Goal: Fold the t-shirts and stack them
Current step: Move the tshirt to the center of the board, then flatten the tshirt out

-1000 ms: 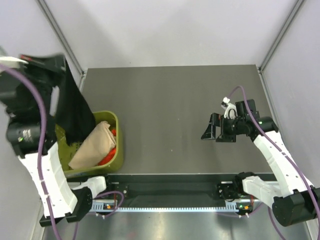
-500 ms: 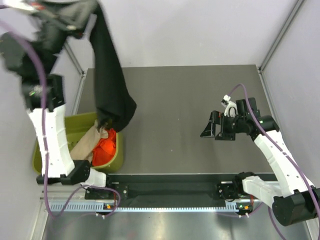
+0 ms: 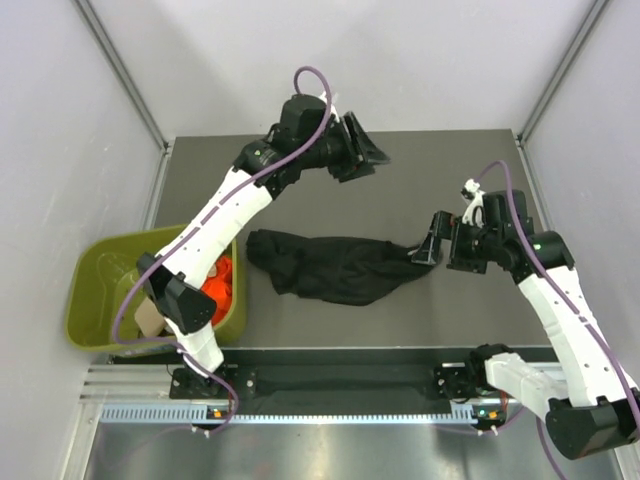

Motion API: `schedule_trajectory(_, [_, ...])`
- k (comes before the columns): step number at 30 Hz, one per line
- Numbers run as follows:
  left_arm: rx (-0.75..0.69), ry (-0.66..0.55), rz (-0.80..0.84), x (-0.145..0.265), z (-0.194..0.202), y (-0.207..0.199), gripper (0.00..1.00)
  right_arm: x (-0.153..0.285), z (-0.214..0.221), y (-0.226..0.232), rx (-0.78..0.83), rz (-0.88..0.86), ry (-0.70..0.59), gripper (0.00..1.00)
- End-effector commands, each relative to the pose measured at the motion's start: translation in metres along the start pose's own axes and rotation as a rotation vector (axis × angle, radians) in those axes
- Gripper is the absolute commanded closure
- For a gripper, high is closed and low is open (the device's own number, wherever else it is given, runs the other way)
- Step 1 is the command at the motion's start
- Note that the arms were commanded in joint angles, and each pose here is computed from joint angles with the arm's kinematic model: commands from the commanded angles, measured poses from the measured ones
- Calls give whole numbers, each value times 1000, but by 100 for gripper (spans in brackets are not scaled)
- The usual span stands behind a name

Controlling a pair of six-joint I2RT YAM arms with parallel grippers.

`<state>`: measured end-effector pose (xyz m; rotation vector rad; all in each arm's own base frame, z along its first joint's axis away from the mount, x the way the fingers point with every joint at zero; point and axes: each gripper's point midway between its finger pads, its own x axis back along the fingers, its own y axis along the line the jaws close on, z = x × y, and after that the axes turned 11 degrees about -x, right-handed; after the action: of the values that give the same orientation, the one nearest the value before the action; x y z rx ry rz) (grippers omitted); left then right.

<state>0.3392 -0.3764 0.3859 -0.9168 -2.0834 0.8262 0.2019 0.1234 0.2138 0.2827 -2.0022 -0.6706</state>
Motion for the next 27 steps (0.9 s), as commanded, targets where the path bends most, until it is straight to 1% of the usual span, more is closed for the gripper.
schedule_trajectory(1, [-168,-55,-169,34,-5,20,46,12,-5,-9,7,75,-48,0])
schedule_trajectory(3, [-200,-43,-257,43,2,40,46,5,-1,-7,4,54,-18,0])
schedule_trajectory(4, [-238,-57,-343,59,2,56,47,-1,3,-6,2,39,7,0])
schedule_trajectory(5, [-249,-22,-387,61,13,72,48,-10,2,-3,5,25,23,1])
schedule_trajectory(6, [-269,-24,-438,68,15,84,49,-16,2,0,11,20,35,3])
schedule_trajectory(7, [-305,-16,-457,79,19,89,52,-23,4,1,7,24,46,6])
schedule_trajectory(8, [-304,40,-515,79,37,113,53,-36,3,8,26,21,66,8])
schedule_trajectory(9, [-308,62,-531,82,46,122,55,-44,2,9,31,35,72,10])
schedule_trajectory(10, [-316,70,-531,90,53,124,56,-53,2,13,30,39,84,15])
schedule_trajectory(11, [-308,116,-577,91,70,147,57,-70,6,15,39,59,131,18])
schedule_trajectory(12, [-303,129,-596,95,78,155,58,-80,2,22,45,53,129,20])
schedule_trajectory(13, [-300,128,-599,102,84,158,58,-90,2,26,45,57,148,27])
schedule_trajectory(14, [-294,175,-631,104,103,178,58,-108,5,34,66,68,187,29])
schedule_trajectory(16, [-299,187,-633,111,115,187,58,-126,2,45,93,92,192,31])
schedule_trajectory(17, [-295,231,-662,113,130,203,58,-142,3,58,120,96,219,31])
schedule_trajectory(18, [-296,250,-672,115,137,210,58,-150,5,65,131,94,232,31])
schedule_trajectory(19, [-298,283,-695,118,147,220,58,-154,5,87,159,65,233,32])
schedule_trajectory(20, [-295,295,-705,120,151,224,57,-171,13,85,164,96,273,32])
schedule_trajectory(22, [-304,321,-716,121,158,231,56,-183,13,92,172,130,267,30])
schedule_trajectory(23, [-305,335,-729,121,161,238,56,-193,12,82,162,178,260,29])
schedule_trajectory(24, [-307,340,-735,120,162,240,55,-198,3,73,162,231,213,28])
schedule_trajectory(27, [-337,351,-750,115,159,245,55,-208,-12,43,168,370,154,23])
